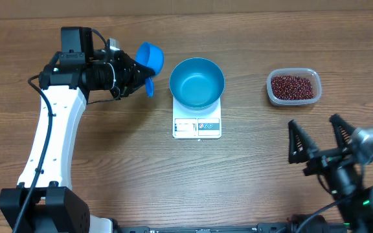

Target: Scoop item into bowl and weigh 150g on scale

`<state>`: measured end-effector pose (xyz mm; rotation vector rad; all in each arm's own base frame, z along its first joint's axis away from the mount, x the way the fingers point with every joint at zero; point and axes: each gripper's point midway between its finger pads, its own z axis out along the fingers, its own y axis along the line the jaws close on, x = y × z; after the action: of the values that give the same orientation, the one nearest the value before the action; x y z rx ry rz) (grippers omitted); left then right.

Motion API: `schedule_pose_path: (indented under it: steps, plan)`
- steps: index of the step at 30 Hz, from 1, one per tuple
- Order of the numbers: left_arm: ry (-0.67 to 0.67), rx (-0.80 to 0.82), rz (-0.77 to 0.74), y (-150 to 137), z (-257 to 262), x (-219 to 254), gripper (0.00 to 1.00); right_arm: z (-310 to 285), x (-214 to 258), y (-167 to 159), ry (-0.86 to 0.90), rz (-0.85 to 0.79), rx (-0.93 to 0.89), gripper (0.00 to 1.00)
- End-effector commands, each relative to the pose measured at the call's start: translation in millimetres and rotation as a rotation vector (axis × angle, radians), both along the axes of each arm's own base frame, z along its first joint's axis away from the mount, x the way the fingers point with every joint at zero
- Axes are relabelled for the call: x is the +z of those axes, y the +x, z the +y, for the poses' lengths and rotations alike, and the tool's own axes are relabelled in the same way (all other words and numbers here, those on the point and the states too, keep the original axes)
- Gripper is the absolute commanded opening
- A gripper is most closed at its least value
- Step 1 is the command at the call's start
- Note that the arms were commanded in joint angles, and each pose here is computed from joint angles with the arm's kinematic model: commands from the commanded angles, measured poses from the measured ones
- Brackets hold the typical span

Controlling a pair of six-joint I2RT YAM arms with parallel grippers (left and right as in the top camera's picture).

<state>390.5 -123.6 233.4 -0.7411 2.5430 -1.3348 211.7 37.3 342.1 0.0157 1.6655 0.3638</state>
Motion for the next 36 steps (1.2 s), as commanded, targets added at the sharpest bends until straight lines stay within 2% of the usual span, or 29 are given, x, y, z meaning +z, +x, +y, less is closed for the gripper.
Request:
schedule_pose_path:
  steps: [1,5,9,10,13,19,25,31,36]
  plan:
    - [-0.078,-0.046,-0.01,-7.0,-16.9,20.2,0.04,3.7,21.2,10.8,0.035,0.145,0.021,1.0]
    - [-0.095,-0.053,0.021,-11.3,-27.5,20.7,0.04,34.1,34.4,15.7,0.086,0.286,0.208,1.0]
    - [-0.105,-0.066,0.039,-14.6,-41.8,21.7,0.04,71.7,51.9,16.0,0.146,0.285,0.472,1.0]
    - [-0.107,-0.068,0.037,-14.3,-46.1,22.6,0.04,76.8,53.0,17.4,0.16,0.288,0.512,0.91]
    - [-0.118,-0.058,0.05,-13.1,-57.8,25.2,0.04,78.6,44.0,30.5,0.229,0.361,0.504,0.75]
    - [-0.139,-0.021,0.095,-12.6,-78.3,28.0,0.04,82.6,16.2,51.8,0.329,0.528,0.425,0.73]
    - [-0.131,0.032,0.156,-15.0,-92.9,23.7,0.04,98.6,-15.3,74.6,0.31,0.641,0.353,0.68]
    - [-0.13,0.055,0.202,-20.3,-104.6,21.1,0.04,136.5,-34.7,96.9,0.274,0.671,0.329,0.64]
    - [-0.119,0.074,0.206,-19.3,-104.8,19.0,0.04,179.9,-40.1,104.8,0.23,0.636,0.364,0.62]
